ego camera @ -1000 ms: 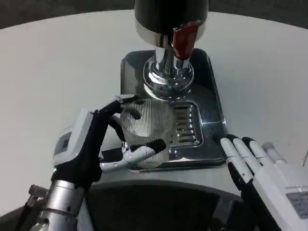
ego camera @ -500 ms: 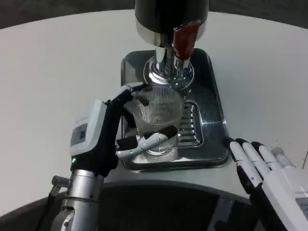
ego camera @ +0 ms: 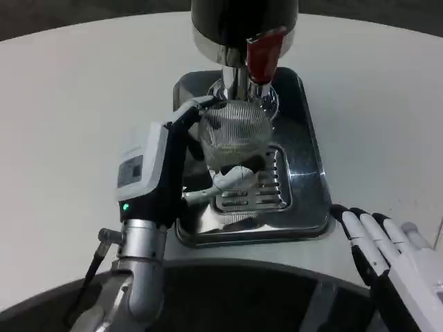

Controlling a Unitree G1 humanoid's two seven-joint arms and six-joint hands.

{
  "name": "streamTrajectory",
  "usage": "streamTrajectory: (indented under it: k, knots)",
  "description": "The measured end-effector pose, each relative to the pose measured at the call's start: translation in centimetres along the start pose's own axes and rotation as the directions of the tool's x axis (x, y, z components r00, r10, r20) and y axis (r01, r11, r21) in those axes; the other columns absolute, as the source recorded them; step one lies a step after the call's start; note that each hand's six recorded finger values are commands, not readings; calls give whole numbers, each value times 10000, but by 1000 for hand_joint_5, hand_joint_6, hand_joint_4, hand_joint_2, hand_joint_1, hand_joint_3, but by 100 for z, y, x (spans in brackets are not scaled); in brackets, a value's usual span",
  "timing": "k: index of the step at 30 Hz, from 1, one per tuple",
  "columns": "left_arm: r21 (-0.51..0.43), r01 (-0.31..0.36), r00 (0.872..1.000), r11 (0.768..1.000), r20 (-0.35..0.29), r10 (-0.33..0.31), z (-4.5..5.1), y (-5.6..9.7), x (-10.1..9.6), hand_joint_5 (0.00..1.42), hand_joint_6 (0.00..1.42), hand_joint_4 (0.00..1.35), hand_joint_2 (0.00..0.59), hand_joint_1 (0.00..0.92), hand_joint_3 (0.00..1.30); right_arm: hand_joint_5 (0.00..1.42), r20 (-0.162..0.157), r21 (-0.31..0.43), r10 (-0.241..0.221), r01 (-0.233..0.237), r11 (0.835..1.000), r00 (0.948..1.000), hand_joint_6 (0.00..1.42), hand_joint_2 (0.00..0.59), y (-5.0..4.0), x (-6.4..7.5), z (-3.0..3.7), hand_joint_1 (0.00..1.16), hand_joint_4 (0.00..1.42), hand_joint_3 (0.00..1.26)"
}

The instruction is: Grasp the cup under the faucet to collect the drink, then remove the cup.

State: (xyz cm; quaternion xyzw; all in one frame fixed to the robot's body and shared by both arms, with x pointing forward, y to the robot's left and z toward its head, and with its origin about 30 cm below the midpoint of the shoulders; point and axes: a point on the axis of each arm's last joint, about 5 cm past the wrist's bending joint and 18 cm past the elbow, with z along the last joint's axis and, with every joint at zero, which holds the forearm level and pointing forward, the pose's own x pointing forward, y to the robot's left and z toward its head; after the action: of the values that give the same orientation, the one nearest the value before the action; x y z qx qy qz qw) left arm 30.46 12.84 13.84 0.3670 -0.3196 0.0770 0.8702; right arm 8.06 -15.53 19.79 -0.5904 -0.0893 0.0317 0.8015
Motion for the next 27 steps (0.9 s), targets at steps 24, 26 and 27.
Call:
streamTrajectory:
  k: [24, 26, 27]
  knots:
    - [-90, 245, 9993, 9997, 297, -242, 113, -136, 226, 770, 571, 766, 233, 508, 787, 0, -55, 123, -335, 336, 9994, 9994, 0, 315, -14, 16, -38, 806, 0, 0]
    - [-76, 251, 9992, 9997, 308, -248, 105, -127, 227, 717, 533, 664, 222, 477, 719, 0, -28, 157, -347, 347, 9993, 9994, 0, 315, -11, 24, -41, 807, 0, 0]
    - [-64, 255, 9992, 9997, 316, -253, 102, -123, 227, 703, 527, 618, 210, 457, 681, 0, -19, 164, -349, 349, 9993, 9994, 0, 315, -10, 28, -42, 807, 0, 0]
